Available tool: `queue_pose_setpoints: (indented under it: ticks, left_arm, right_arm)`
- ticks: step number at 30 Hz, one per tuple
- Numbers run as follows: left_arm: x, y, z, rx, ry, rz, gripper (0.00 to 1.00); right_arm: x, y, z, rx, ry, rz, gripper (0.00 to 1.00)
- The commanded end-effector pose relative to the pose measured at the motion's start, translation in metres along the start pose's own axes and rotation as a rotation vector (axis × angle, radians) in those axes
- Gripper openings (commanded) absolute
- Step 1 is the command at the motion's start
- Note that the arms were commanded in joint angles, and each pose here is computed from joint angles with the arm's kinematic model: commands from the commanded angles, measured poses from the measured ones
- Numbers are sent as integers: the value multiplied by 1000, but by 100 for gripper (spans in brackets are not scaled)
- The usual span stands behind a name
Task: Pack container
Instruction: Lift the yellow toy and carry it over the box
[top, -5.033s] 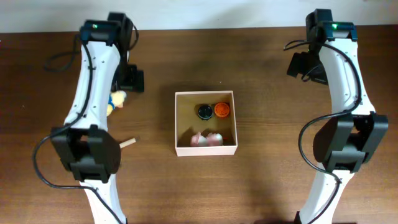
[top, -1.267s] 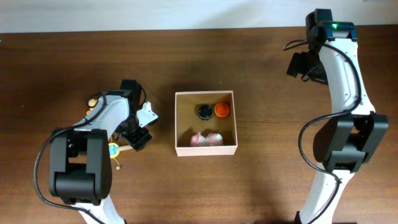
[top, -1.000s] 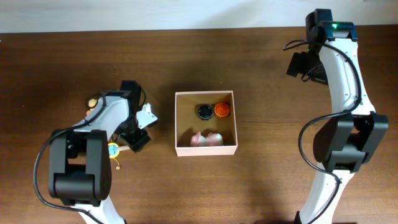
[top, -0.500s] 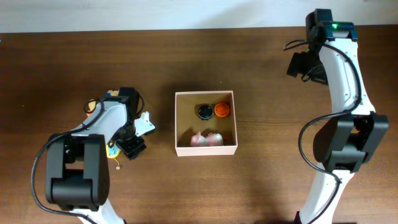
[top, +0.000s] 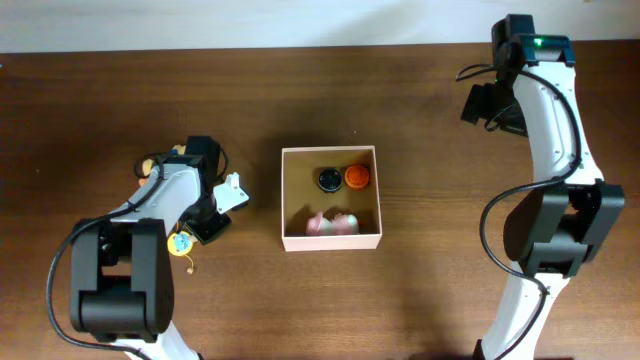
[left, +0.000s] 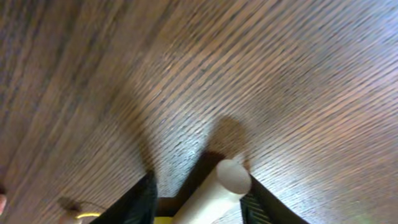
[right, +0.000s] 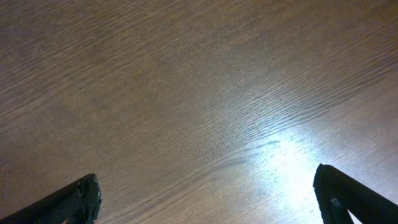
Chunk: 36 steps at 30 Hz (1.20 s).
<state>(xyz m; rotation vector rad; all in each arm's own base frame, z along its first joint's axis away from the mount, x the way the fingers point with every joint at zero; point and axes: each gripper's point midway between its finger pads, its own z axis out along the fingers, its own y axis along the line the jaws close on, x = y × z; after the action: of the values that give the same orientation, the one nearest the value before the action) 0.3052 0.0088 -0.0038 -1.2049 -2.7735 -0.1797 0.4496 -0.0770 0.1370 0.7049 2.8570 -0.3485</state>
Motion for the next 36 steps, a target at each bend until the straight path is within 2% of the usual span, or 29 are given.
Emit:
queue_pose_setpoints:
  ticks: [1, 4, 8, 13, 20, 25, 36]
  left_arm:
    - [-8, -18, 15, 98, -49, -4, 32]
    - [-10, -20, 15, 110, -62, -6, 24]
    - [-14, -17, 15, 99, -72, -69, 23]
    - [-21, -9, 15, 74, -101, -167, 9]
    - [-30, -1, 14, 51, -137, -264, 2]
    - [-36, 5, 13, 29, -166, -269, 2]
    - [-65, 40, -18, -26, -276, -455, 2]
  right_arm:
    - [-1, -1, -2, 0, -5, 14, 99]
    - [-1, -1, -2, 0, -5, 14, 99]
    - [-1, -1, -2, 0, -5, 14, 99]
    - [-1, -1, -2, 0, -5, 14, 99]
    - [-1, -1, -2, 0, -5, 14, 99]
    - [-1, -1, -2, 0, -5, 14, 99]
    - [-1, -1, -2, 0, -5, 14, 99]
